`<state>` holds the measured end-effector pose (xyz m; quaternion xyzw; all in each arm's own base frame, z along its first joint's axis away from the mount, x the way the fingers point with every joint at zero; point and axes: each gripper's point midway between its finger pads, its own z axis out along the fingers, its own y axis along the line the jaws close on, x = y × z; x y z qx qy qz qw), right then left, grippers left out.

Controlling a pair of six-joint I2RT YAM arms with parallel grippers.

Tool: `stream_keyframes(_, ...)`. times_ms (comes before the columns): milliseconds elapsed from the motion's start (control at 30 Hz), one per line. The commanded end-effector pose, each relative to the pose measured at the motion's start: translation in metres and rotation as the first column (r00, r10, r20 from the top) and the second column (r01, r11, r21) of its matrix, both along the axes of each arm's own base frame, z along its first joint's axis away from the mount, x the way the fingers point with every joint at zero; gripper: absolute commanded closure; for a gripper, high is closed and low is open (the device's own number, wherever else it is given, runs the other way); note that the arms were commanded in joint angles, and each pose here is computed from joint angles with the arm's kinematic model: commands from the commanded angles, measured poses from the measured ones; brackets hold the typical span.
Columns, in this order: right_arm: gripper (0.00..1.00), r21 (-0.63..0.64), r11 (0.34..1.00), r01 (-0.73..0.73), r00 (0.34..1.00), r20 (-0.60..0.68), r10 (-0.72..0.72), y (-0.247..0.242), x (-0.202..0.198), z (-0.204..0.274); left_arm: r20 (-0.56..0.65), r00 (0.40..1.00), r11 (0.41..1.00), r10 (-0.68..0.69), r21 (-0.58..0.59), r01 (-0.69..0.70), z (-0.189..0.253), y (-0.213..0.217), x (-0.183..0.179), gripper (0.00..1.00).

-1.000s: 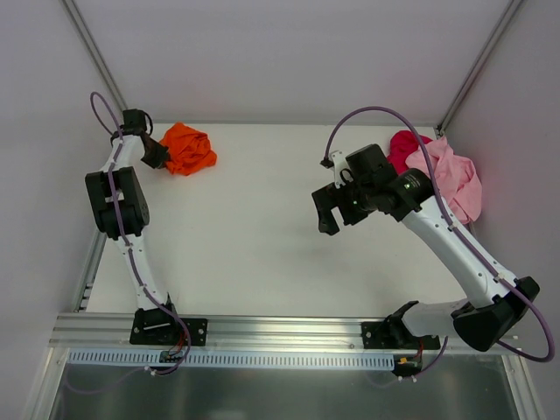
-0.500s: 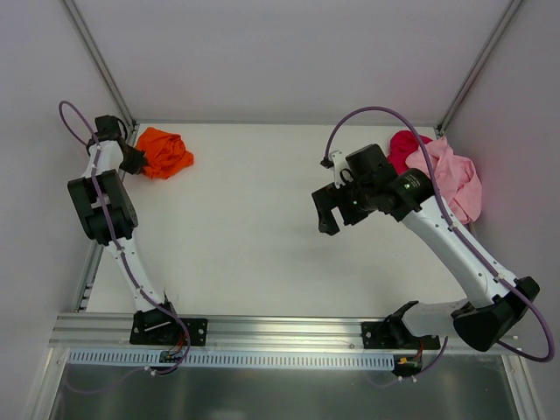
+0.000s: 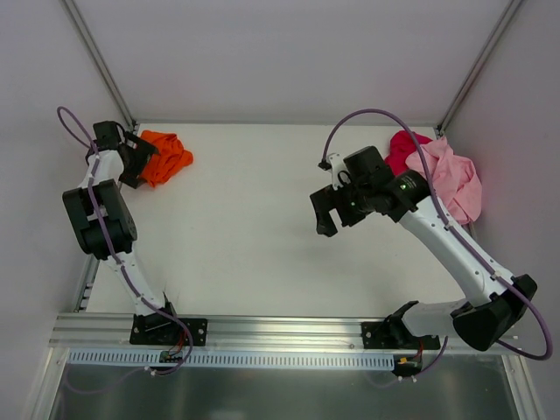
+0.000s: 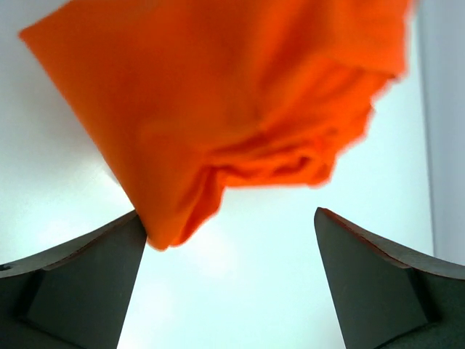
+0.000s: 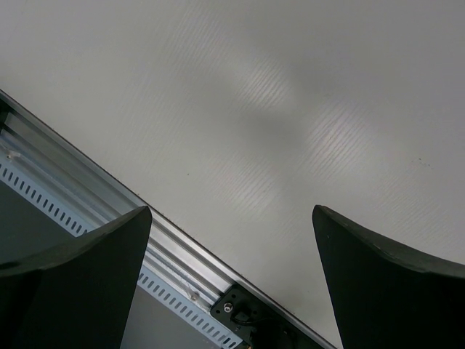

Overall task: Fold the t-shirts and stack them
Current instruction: Put the neatly folded tshirt into the corner of the board with the left arm

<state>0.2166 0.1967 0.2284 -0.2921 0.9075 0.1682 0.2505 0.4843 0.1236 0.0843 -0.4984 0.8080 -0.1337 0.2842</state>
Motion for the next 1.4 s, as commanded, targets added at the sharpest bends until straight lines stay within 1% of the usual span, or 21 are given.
stream_keyframes(0,0.00,0.036,0.999,-0.011,1.000,-0.005,0.011,0.009,0.003,-0.003,0.228,0.969,0.996,-0.095,0.019,0.093,0.078,-0.032,0.012,0.01)
stream_keyframes(133,0.00,0.051,0.999,-0.018,1.000,-0.020,0.019,0.016,0.006,-0.010,0.273,0.944,0.980,-0.185,-0.020,0.198,0.095,-0.072,0.000,0.01)
stream_keyframes(300,0.00,0.067,0.997,-0.022,0.999,-0.021,0.024,0.023,0.011,-0.012,0.316,0.898,0.948,-0.305,0.010,0.318,0.114,-0.113,-0.009,0.01)
stream_keyframes(367,0.00,0.078,0.997,-0.025,0.999,-0.021,0.026,0.026,0.012,-0.012,0.311,0.898,0.947,-0.311,0.022,0.320,0.119,-0.113,-0.009,0.01)
stream_keyframes(533,0.00,0.079,0.997,-0.018,1.000,-0.005,0.018,0.022,0.011,-0.007,0.242,0.926,0.956,-0.290,0.121,0.268,0.109,-0.089,-0.002,0.01)
stream_keyframes(633,0.00,0.064,0.998,-0.012,1.000,0.022,0.011,0.017,0.012,-0.004,0.209,0.926,0.949,-0.316,0.071,0.308,0.094,-0.093,0.011,0.01)
stream_keyframes(667,0.00,0.061,0.998,-0.005,0.999,0.032,0.003,0.014,0.012,-0.002,0.241,0.901,0.929,-0.361,0.006,0.371,0.089,-0.108,0.018,0.01)
stream_keyframes(733,0.00,0.036,0.999,0.020,0.998,0.054,-0.022,0.009,0.017,-0.002,0.291,0.869,0.903,-0.400,-0.037,0.428,0.097,-0.127,0.024,0.01)
stream_keyframes(800,0.00,0.026,0.998,0.049,0.997,0.059,-0.050,0.005,0.023,-0.006,0.331,0.831,0.877,-0.447,-0.022,0.480,0.111,-0.146,0.024,0.01)
stream_keyframes(900,0.00,0.018,0.996,0.091,0.994,0.064,-0.092,0.004,0.036,-0.009,0.387,0.743,0.815,-0.546,0.039,0.579,0.138,-0.190,0.007,0.01)
stream_keyframes(933,0.00,0.017,0.994,0.110,0.992,0.067,-0.111,0.004,0.040,-0.008,0.390,0.704,0.783,-0.594,0.078,0.617,0.144,-0.204,-0.001,0.01)
stream_keyframes(967,0.00,0.009,0.992,0.126,0.990,0.064,-0.127,0.005,0.047,-0.011,0.403,0.639,0.732,-0.655,0.129,0.669,0.160,-0.232,-0.017,0.02)
stream_keyframes(1000,0.00,0.011,0.989,0.147,0.984,0.096,-0.147,0.005,0.057,-0.001,0.373,0.612,0.698,-0.697,0.157,0.699,0.160,-0.250,-0.031,0.02)
stream_keyframes(1033,0.00,0.005,0.985,0.170,0.980,0.104,-0.170,0.003,0.065,0.001,0.339,0.559,0.643,-0.757,0.229,0.731,0.161,-0.262,-0.042,0.03)
stream_keyframes(1067,0.00,-0.019,0.983,0.182,0.980,0.091,-0.179,0.003,0.072,-0.005,0.322,0.494,0.579,-0.808,0.270,0.770,0.167,-0.292,-0.065,0.04)
stream_keyframes(1133,0.00,-0.017,0.977,0.212,0.972,0.102,-0.210,0.003,0.089,0.005,0.280,0.461,0.533,-0.842,0.301,0.790,0.163,-0.307,-0.087,0.05)
stream_keyframes(1167,0.00,-0.052,0.974,0.221,0.974,0.064,-0.217,0.003,0.094,-0.007,0.267,0.428,0.497,-0.863,0.304,0.812,0.159,-0.321,-0.110,0.06)
stream_keyframes(1233,0.00,-0.068,0.963,0.261,0.963,0.080,-0.256,-0.001,0.109,-0.002,0.242,0.410,0.473,-0.879,0.330,0.817,0.153,-0.326,-0.138,0.07)
stream_keyframes(1267,0.00,-0.070,0.959,0.275,0.960,0.071,-0.270,-0.002,0.112,-0.004,0.221,0.374,0.431,-0.901,0.343,0.835,0.148,-0.339,-0.154,0.06)
stream_keyframes(1333,0.00,-0.057,0.952,0.300,0.953,0.059,-0.297,-0.003,0.122,-0.008,0.184,0.386,0.427,-0.904,0.333,0.841,0.129,-0.336,-0.179,0.07)
stream_keyframes(1367,0.00,-0.047,0.948,0.316,0.948,0.056,-0.313,-0.003,0.124,-0.008,0.190,0.403,0.444,-0.895,0.306,0.842,0.123,-0.336,-0.187,0.07)
